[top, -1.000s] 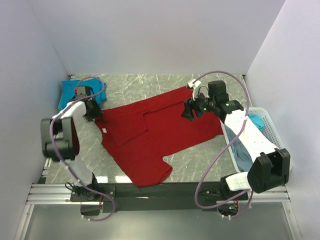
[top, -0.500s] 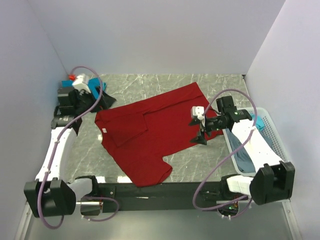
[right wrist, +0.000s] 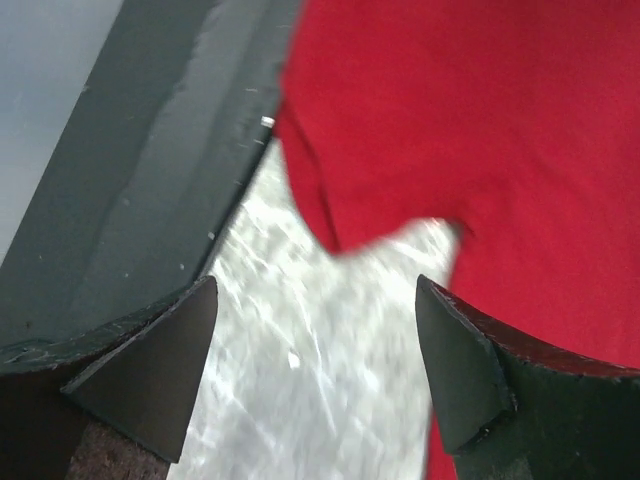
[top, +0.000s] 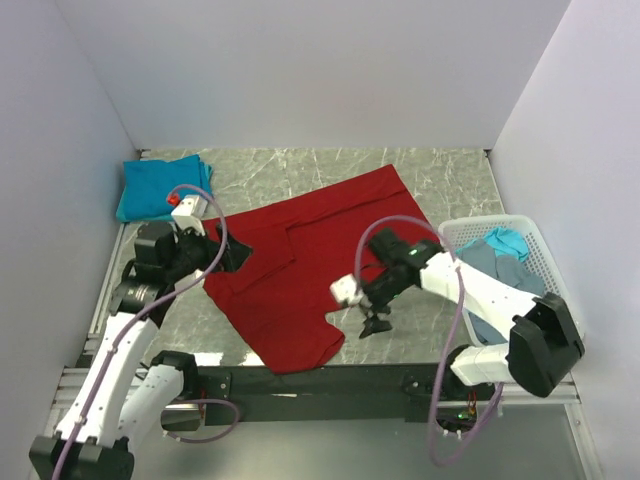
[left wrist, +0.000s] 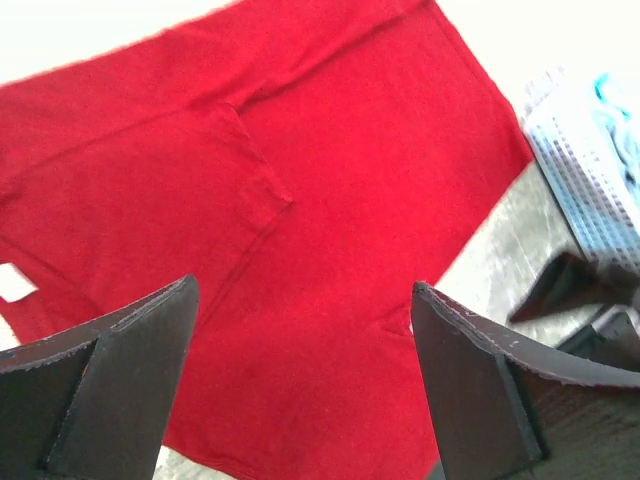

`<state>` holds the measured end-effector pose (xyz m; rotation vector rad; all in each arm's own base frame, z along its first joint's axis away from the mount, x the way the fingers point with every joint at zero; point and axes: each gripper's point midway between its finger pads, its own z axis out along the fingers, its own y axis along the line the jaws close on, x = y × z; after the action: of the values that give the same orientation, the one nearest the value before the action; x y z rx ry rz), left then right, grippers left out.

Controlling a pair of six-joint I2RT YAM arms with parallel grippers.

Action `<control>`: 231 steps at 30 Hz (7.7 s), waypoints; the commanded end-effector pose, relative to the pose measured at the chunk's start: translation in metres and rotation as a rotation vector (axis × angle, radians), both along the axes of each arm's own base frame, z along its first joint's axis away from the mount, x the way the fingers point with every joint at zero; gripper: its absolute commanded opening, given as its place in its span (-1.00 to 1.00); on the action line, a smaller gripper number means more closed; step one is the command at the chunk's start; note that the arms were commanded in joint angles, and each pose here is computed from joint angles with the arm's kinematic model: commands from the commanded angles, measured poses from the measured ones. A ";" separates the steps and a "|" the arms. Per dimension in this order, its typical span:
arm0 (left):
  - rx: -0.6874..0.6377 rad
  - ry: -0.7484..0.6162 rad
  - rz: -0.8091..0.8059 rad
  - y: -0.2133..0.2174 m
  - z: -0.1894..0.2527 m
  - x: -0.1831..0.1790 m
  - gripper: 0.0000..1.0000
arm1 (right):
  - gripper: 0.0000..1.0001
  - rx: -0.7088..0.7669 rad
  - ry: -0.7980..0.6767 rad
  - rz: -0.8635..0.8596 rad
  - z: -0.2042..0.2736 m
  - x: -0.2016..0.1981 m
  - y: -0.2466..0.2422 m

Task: Fold and stack the t-shirts
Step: Fold the tshirt

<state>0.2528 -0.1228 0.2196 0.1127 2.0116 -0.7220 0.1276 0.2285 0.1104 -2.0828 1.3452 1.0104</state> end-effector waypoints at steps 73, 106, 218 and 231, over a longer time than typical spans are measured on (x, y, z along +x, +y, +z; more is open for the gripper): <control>0.181 0.167 -0.415 -0.069 -0.055 -0.008 0.37 | 0.28 0.078 0.128 -0.580 0.065 0.143 0.019; 0.582 0.586 -0.389 -0.100 -0.185 -0.010 -0.16 | 0.30 0.107 0.174 -0.613 0.069 0.143 -0.006; 0.493 -0.426 -0.835 -0.076 -0.002 -0.096 -0.99 | 0.50 -0.035 0.065 0.294 0.064 0.018 0.111; 0.489 -0.416 -0.782 -0.076 0.002 -0.088 -0.99 | 0.43 -0.004 0.035 0.164 0.070 -0.006 0.097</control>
<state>0.1568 -0.1933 0.2096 1.3163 1.7102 -0.5907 0.1294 0.3193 0.1745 -2.2512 1.2118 1.1282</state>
